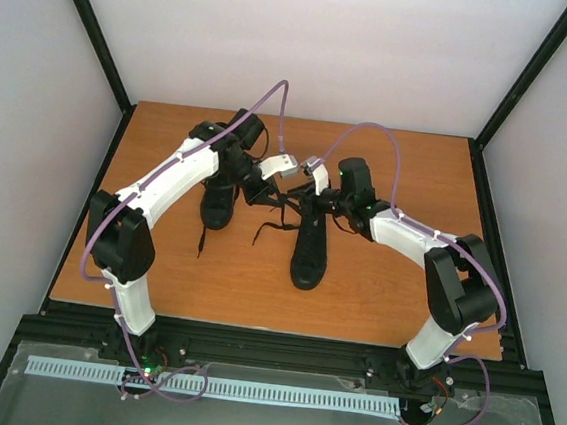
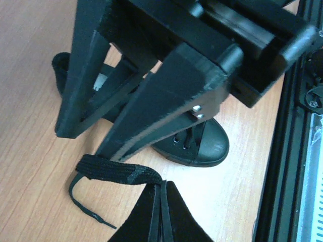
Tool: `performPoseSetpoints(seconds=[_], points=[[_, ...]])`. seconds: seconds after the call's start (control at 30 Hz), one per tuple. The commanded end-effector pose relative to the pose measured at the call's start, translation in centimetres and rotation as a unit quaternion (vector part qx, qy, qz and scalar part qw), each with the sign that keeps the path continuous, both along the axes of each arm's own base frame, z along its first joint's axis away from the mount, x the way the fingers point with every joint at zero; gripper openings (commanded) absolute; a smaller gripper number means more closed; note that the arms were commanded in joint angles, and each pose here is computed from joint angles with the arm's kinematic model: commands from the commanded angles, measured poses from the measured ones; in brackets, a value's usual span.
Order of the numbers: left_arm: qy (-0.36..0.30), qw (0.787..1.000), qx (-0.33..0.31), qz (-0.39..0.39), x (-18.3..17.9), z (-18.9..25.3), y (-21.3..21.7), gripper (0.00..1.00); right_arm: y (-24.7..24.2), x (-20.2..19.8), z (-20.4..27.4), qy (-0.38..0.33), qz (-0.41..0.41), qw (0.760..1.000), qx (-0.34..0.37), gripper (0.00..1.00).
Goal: Tie the shoes
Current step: Cross the shoelace with the shoelace.
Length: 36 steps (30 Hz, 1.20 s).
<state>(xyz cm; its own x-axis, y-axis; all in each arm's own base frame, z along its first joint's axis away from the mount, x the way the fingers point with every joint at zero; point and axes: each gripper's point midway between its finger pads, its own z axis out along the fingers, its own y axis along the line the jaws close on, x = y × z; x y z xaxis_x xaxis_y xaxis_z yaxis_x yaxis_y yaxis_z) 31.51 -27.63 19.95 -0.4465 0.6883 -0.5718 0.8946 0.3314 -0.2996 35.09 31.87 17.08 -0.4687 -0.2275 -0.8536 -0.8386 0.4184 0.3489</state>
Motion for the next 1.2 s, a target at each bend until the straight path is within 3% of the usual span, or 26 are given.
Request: performPoseSetpoints(seconds=[0.0,0.13,0.33,0.67,0.97,1.17], points=[[-0.009,0.999,-0.029,-0.021,-1.1,2.7,-0.4,0.01,-0.1,0.5,0.7,-0.027,-0.015,1.0,0.007,0.29],[-0.006,0.999,-0.037,-0.03,-1.6,3.2,-0.5,0.01,-0.2,0.6,0.4,-0.029,-0.019,0.999,0.001,0.28],[-0.01,0.999,-0.042,-0.034,-1.7,3.9,-0.5,0.01,0.1,0.0,0.1,-0.037,0.002,0.999,0.002,0.41],[-0.006,0.999,-0.043,-0.023,-1.3,4.2,-0.5,0.01,1.0,-1.5,-0.3,-0.031,0.034,0.999,0.013,0.45],[-0.001,0.999,-0.041,-0.012,-0.7,3.9,-0.4,0.01,0.3,-2.5,-0.7,-0.038,0.029,0.999,0.015,0.45],[0.005,0.999,-0.038,-0.013,-0.7,3.4,-0.3,0.01,0.2,-2.1,0.0,-0.038,0.014,0.999,0.022,0.3]])
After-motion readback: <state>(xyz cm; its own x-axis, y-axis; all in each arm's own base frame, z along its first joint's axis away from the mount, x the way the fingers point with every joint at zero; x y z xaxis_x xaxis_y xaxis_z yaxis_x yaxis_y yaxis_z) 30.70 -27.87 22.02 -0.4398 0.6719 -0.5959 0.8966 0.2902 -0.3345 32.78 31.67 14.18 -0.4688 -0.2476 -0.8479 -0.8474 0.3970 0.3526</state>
